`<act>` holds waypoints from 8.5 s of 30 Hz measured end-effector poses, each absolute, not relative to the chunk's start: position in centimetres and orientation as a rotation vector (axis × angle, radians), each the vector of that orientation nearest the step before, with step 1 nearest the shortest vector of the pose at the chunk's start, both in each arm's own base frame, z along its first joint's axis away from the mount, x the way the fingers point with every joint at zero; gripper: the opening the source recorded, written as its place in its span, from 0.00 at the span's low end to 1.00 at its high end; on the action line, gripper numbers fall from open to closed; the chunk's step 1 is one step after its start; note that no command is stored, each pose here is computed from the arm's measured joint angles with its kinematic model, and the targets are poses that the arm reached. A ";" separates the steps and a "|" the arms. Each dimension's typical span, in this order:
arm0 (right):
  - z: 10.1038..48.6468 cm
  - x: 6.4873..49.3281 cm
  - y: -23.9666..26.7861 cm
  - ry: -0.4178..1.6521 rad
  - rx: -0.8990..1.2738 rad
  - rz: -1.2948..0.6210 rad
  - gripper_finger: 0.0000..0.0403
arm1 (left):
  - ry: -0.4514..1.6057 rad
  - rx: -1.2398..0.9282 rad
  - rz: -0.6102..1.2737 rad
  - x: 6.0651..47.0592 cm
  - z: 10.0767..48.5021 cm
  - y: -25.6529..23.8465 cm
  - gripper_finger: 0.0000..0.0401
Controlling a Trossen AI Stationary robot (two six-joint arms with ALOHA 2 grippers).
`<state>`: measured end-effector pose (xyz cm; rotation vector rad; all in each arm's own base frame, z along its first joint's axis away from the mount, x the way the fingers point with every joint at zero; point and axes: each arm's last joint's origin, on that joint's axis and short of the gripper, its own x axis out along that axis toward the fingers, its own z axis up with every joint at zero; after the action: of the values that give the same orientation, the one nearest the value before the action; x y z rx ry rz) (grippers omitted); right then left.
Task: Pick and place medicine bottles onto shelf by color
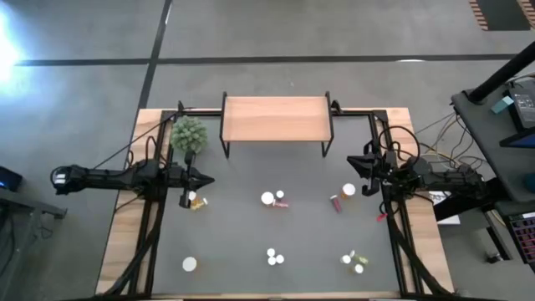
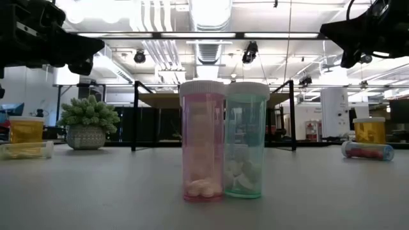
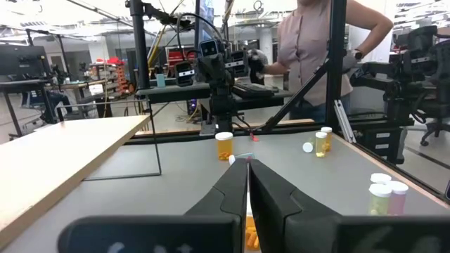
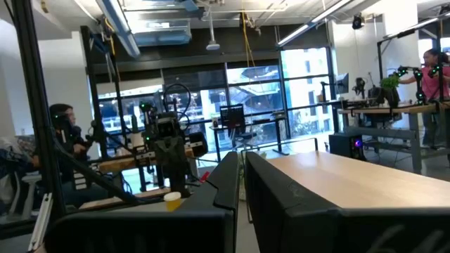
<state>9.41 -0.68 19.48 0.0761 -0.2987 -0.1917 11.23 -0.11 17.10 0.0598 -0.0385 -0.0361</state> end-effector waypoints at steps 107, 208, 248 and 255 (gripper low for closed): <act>36.6 13.1 -1.0 0.228 0.132 -0.301 0.17 | -0.038 0.060 -0.036 11.2 17.1 -0.1 0.00; 17.7 17.7 0.7 1.260 0.987 -0.942 0.85 | -0.039 0.060 -0.036 11.2 17.1 -0.1 0.00; 18.6 18.1 0.7 1.271 0.974 -0.902 0.57 | -0.039 0.060 -0.036 11.2 17.1 -0.1 0.00; 18.6 18.1 0.7 1.271 0.970 -0.898 0.57 | -0.038 0.060 -0.036 11.2 17.1 -0.1 0.00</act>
<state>18.11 0.71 18.61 0.9702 1.2714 -0.8977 11.23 -0.11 17.09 0.0596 -0.0382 -0.0361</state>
